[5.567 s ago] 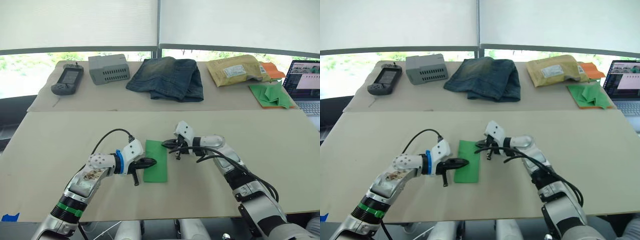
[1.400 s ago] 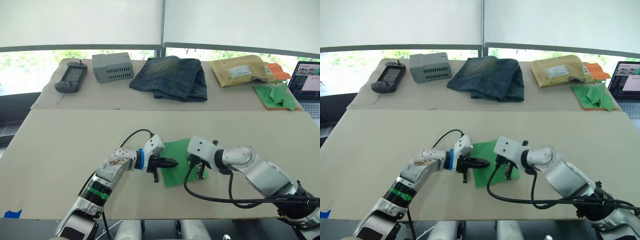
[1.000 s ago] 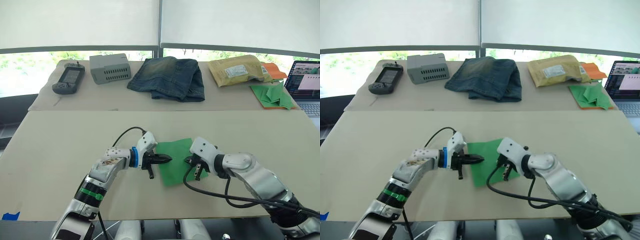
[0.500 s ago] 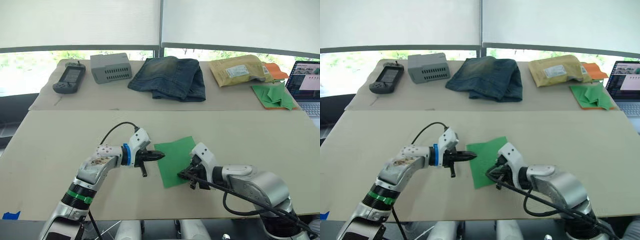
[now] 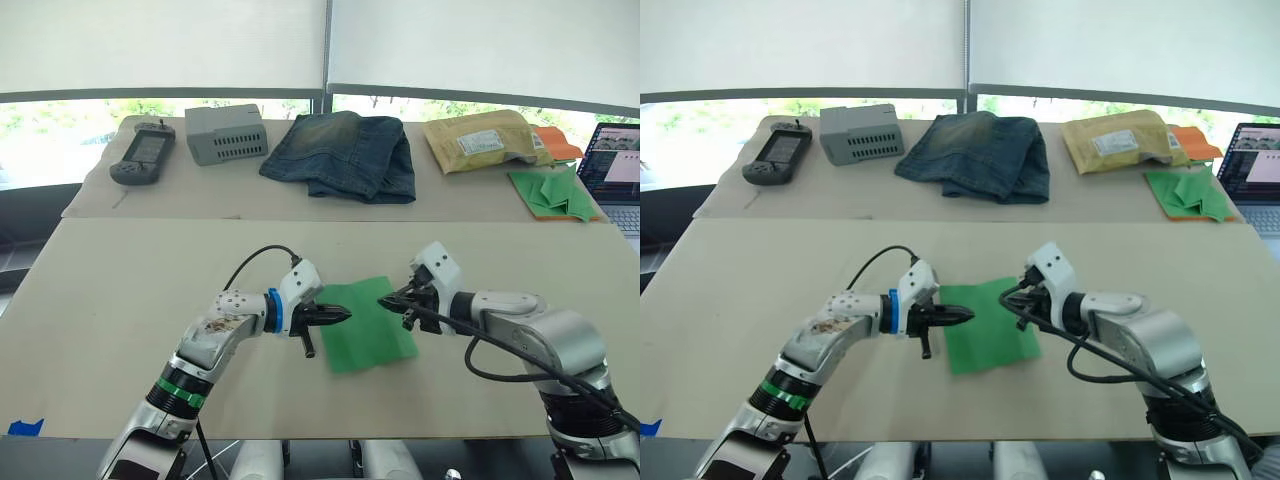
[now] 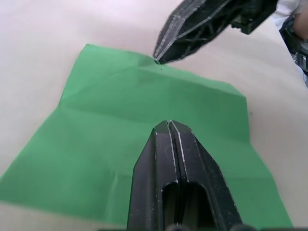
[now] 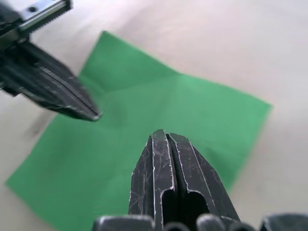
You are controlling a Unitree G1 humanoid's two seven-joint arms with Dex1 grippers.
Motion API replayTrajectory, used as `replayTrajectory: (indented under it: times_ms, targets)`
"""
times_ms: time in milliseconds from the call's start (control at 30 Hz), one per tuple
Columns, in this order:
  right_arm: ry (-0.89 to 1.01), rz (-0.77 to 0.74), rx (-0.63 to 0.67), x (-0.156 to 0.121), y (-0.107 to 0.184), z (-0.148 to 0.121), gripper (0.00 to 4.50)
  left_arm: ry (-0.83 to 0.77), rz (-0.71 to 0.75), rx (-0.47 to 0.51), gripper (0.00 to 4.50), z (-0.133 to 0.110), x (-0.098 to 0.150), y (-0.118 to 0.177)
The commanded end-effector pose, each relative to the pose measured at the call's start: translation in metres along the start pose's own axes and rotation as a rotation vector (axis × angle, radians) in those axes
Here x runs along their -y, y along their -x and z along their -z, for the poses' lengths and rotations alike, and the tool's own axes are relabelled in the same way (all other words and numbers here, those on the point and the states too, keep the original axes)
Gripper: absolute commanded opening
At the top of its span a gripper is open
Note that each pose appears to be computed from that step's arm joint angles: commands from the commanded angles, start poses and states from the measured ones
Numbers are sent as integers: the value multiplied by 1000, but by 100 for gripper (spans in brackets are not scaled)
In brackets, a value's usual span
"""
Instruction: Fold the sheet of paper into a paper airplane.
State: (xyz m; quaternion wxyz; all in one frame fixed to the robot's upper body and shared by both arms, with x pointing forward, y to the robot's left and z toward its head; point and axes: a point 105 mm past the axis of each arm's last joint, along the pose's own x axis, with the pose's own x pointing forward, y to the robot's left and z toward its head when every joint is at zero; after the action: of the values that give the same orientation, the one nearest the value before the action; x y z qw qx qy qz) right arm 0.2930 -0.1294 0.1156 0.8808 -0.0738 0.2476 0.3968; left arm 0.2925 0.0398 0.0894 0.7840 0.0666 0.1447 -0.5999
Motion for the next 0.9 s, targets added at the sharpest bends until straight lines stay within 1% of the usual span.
replayTrajectory:
  times_ms: [33,100,233,367,467,600,700,767,800,833,867,900]
  targets:
    - [5,28,-3,6,3,5,9,-49,8,5,0,-8,0,-9]
    - [4,36,-37,6,-2,16,9,-50,12,-10,0,-8,0,-15]
    - [-50,36,-18,3,-7,25,9,-69,16,-66,0,0,1,-26]
    - [-63,47,-26,0,-5,34,9,-82,12,-90,0,9,6,-36]
    - [-57,71,-1,2,-1,30,9,-51,7,-125,0,20,9,-40]
    - [-51,185,121,24,15,4,9,-38,1,-127,0,22,8,-40]
    - [-89,195,171,32,22,-8,85,-40,-1,-129,0,22,8,-40]
    - [-130,202,194,37,22,-11,159,-44,-1,-127,0,22,8,-40]
    - [-181,200,207,39,20,-12,187,-44,-4,-126,0,22,8,-40]
    - [-237,185,225,40,18,-12,232,-43,-5,-125,0,21,8,-40]
    - [-275,172,237,40,16,-13,258,-43,-6,-125,0,21,7,-41]
    - [-289,166,218,41,12,-9,290,-41,-12,-123,0,21,6,-40]
